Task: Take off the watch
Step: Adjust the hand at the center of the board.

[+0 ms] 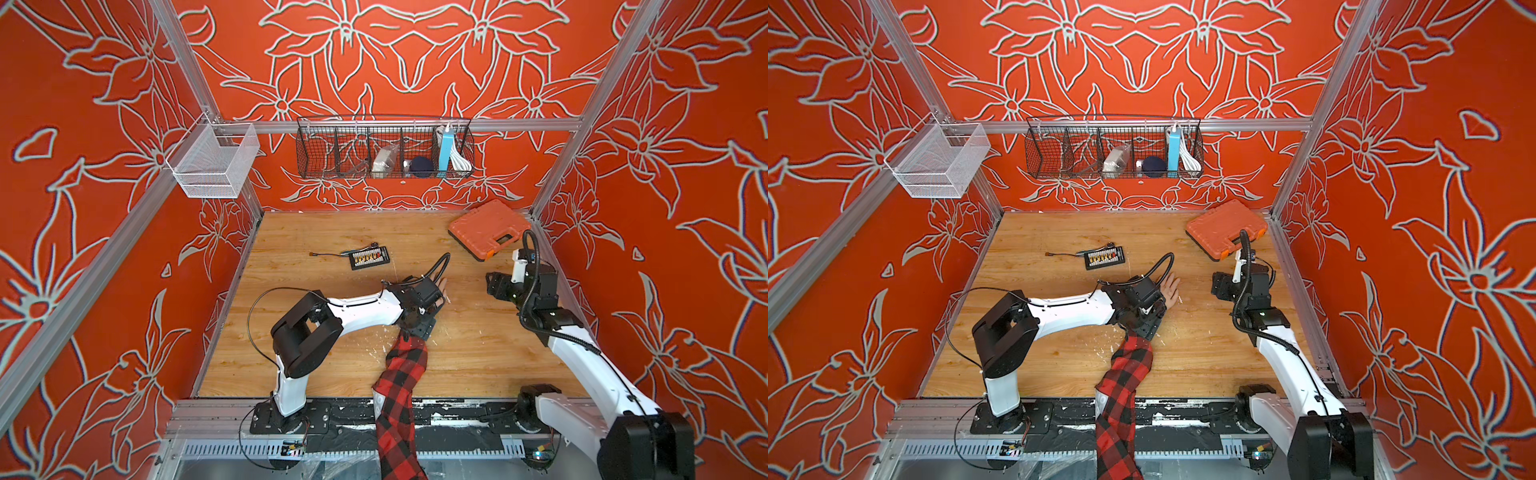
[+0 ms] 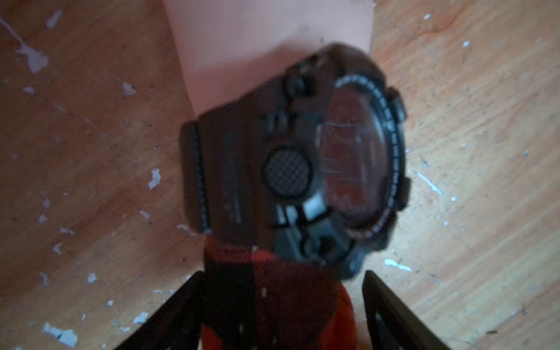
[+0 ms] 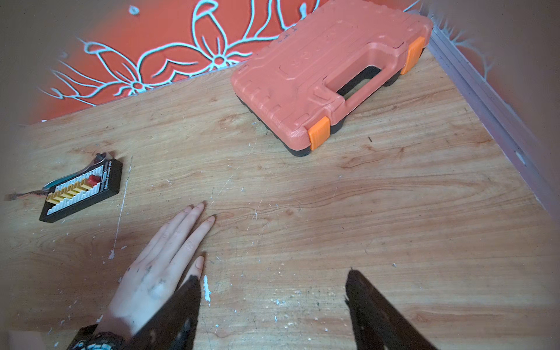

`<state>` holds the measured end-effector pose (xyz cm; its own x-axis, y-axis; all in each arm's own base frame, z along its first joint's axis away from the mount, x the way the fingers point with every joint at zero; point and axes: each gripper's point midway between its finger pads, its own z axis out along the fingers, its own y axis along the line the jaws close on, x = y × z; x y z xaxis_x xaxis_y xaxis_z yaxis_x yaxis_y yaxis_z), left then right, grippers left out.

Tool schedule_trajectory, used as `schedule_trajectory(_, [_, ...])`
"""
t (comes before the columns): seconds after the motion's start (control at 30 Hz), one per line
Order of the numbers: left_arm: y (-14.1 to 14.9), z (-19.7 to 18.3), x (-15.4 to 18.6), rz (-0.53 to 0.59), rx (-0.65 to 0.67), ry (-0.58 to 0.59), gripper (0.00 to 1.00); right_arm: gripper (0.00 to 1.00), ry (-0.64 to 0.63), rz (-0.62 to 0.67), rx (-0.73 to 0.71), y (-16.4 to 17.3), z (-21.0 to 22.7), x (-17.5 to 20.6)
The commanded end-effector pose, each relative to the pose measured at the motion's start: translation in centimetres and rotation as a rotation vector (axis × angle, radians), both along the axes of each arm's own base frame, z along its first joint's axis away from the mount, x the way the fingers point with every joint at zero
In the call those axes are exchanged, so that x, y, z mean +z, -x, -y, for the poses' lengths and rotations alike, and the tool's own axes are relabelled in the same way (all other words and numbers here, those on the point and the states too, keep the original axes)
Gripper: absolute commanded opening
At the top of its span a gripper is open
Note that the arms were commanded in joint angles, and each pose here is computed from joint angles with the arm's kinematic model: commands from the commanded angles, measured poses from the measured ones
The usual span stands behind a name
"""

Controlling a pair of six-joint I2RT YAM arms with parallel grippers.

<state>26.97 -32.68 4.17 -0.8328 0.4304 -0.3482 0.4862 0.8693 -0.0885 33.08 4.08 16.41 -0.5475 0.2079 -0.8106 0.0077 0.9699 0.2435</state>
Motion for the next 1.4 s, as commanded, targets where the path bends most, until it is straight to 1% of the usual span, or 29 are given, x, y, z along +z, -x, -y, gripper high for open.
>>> schedule_trajectory(0.0, [0.1,-0.1,-1.0,-0.007,-0.005,-0.011,0.70,0.78,-0.014,-0.002,0.006,0.3,-0.3,-0.5])
schedule_trajectory(0.13, [0.0,0.0,-1.0,-0.004,-0.016,-0.007,0.55,0.78,-0.008,-0.002,0.010,0.4,-0.3,-0.4])
schedule_trajectory(0.3, [-0.5,0.4,0.4,0.013,-0.019,0.045,0.43,0.78,-0.013,-0.001,0.019,0.4,-0.5,-0.1])
schedule_trajectory(0.33, [-0.6,0.5,0.9,0.019,-0.022,0.066,0.40,0.78,-0.017,-0.003,0.023,0.4,-0.6,-0.1])
schedule_trajectory(0.4, [-0.8,0.9,2.0,0.029,-0.025,0.122,0.38,0.77,-0.026,-0.003,0.032,0.4,-0.8,0.2])
schedule_trajectory(0.47, [-0.9,1.4,3.4,0.033,-0.040,0.203,0.30,0.77,-0.045,0.000,0.058,0.4,-1.3,0.4])
schedule_trajectory(0.5, [-1.0,1.6,4.1,0.033,-0.043,0.236,0.28,0.77,-0.057,0.007,0.075,0.4,-1.7,0.5])
schedule_trajectory(0.67, [-1.2,2.1,7.1,0.031,-0.043,0.418,0.25,0.77,-0.168,0.029,0.180,0.6,-4.1,1.5])
schedule_trajectory(0.77, [-1.3,2.0,8.7,0.020,-0.031,0.526,0.22,0.77,-0.210,0.035,0.230,0.8,-5.2,2.3])
schedule_trajectory(0.87, [-1.4,1.8,10.0,0.010,-0.032,0.610,0.19,0.77,-0.255,0.042,0.276,0.9,-6.1,2.7])
schedule_trajectory(1.07, [-1.1,2.4,12.6,-0.027,-0.083,0.771,0.17,0.77,-0.385,0.043,0.378,1.6,-8.3,3.9])
schedule_trajectory(1.17, [-0.9,2.7,14.1,-0.054,-0.102,0.876,0.16,0.78,-0.427,0.078,0.439,2.1,-9.3,5.1])
schedule_trajectory(1.27, [-0.9,2.6,15.6,-0.068,-0.114,0.966,0.15,0.81,-0.459,0.107,0.463,2.4,-9.7,6.1])
schedule_trajectory(1.37, [-0.8,2.6,16.5,-0.089,-0.136,1.023,0.15,0.81,-0.492,0.087,0.455,2.2,-9.8,6.3])
